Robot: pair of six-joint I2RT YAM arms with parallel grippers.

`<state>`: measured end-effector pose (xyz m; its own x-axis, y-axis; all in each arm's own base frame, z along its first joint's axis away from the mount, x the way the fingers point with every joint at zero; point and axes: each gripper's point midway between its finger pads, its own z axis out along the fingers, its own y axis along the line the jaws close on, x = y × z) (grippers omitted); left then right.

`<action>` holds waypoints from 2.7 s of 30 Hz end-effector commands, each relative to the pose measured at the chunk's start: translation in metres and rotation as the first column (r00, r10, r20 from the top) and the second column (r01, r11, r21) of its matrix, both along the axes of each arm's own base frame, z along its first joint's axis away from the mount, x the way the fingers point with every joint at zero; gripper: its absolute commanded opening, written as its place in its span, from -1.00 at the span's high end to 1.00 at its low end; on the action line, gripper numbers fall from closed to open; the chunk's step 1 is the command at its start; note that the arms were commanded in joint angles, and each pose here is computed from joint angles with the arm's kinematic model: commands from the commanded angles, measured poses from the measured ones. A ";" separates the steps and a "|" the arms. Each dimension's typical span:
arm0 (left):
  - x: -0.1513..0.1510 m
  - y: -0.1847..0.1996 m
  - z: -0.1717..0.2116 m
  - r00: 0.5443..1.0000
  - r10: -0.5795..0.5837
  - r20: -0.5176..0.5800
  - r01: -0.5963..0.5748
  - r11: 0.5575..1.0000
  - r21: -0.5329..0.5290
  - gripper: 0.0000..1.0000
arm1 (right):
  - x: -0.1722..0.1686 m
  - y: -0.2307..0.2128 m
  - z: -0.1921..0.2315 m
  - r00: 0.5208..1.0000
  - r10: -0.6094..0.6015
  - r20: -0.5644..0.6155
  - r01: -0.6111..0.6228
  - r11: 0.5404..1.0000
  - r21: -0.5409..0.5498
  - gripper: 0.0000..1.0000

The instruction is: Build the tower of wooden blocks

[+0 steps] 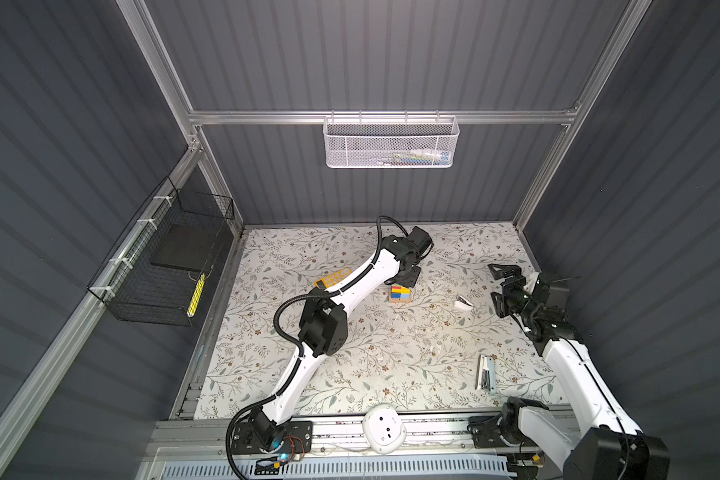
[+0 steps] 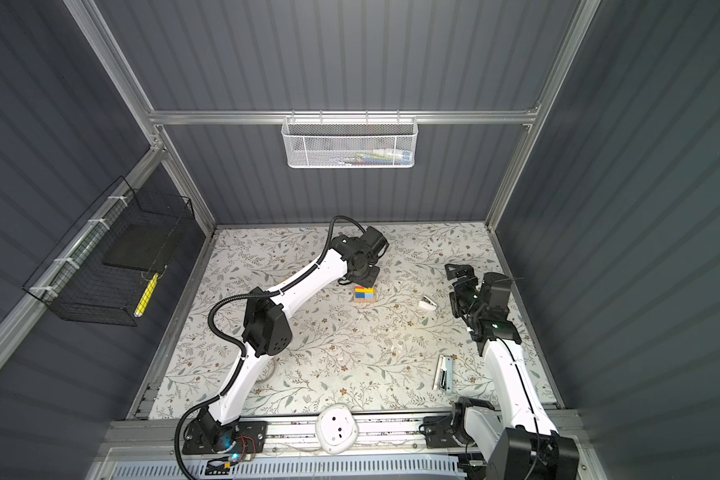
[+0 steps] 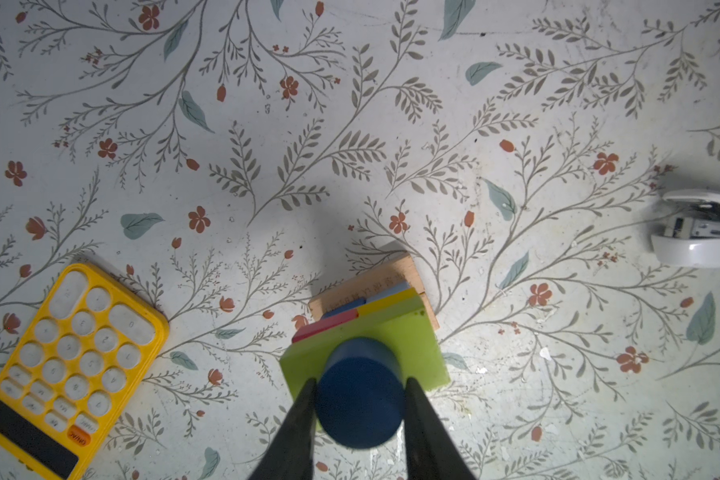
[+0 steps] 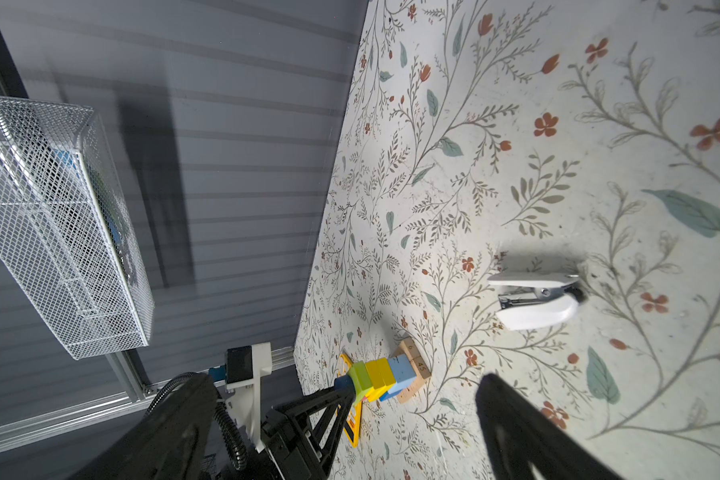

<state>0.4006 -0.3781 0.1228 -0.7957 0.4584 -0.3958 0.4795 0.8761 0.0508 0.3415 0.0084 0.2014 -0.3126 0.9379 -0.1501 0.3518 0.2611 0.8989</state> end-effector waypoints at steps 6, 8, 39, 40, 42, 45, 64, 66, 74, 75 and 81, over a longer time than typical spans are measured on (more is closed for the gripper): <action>0.006 0.001 -0.002 1.000 0.015 0.009 -0.015 1.000 -0.001 0.31 | 0.003 0.000 0.002 1.000 0.005 0.012 -0.005 1.000 0.011 -0.98; 0.006 0.001 -0.002 1.000 0.014 0.010 -0.014 1.000 0.000 0.31 | 0.003 0.000 0.001 1.000 0.006 0.010 -0.006 1.000 0.013 -0.98; 0.014 0.007 0.035 0.994 0.043 0.097 -0.040 0.999 -0.032 -0.56 | 0.003 0.001 0.001 1.000 0.013 0.010 -0.013 1.000 0.023 -0.99; 0.014 0.008 0.040 0.993 0.045 0.106 -0.042 0.998 -0.036 -0.58 | 0.003 0.001 0.001 1.000 0.013 0.011 -0.014 1.000 0.023 -0.98; 0.013 0.010 0.050 0.991 0.050 0.123 -0.044 0.998 -0.046 -0.61 | 0.003 0.000 0.001 1.000 0.011 0.010 -0.011 1.000 0.024 -0.98; 0.014 0.012 0.064 0.987 0.057 0.152 -0.047 0.997 -0.067 -0.67 | 0.003 0.002 0.002 1.000 0.019 0.014 -0.019 1.000 0.025 -0.98; -0.024 0.047 0.186 0.902 0.118 0.415 0.047 0.929 -0.367 -0.99 | -0.013 -0.001 0.026 0.996 -0.004 0.092 0.005 1.000 -0.015 -0.99; -0.029 0.057 0.191 0.893 0.132 0.430 0.036 0.933 -0.359 -0.99 | -0.014 0.000 0.028 0.996 -0.002 0.094 0.004 1.000 -0.018 -0.98; -0.052 0.124 0.195 0.836 0.228 0.498 -0.091 0.954 -0.284 -0.99 | -0.019 -0.014 0.053 0.994 -0.013 0.104 0.033 0.981 -0.193 -0.98; -0.055 0.134 0.196 0.821 0.246 0.516 -0.109 0.953 -0.282 -0.99 | -0.020 -0.018 0.054 0.996 -0.018 0.093 0.039 0.972 -0.231 -0.98; -0.070 0.200 0.191 0.714 0.366 0.596 -0.238 0.928 -0.285 -0.99 | -0.026 -0.044 0.047 0.999 -0.054 -0.003 0.046 0.878 -0.477 -0.98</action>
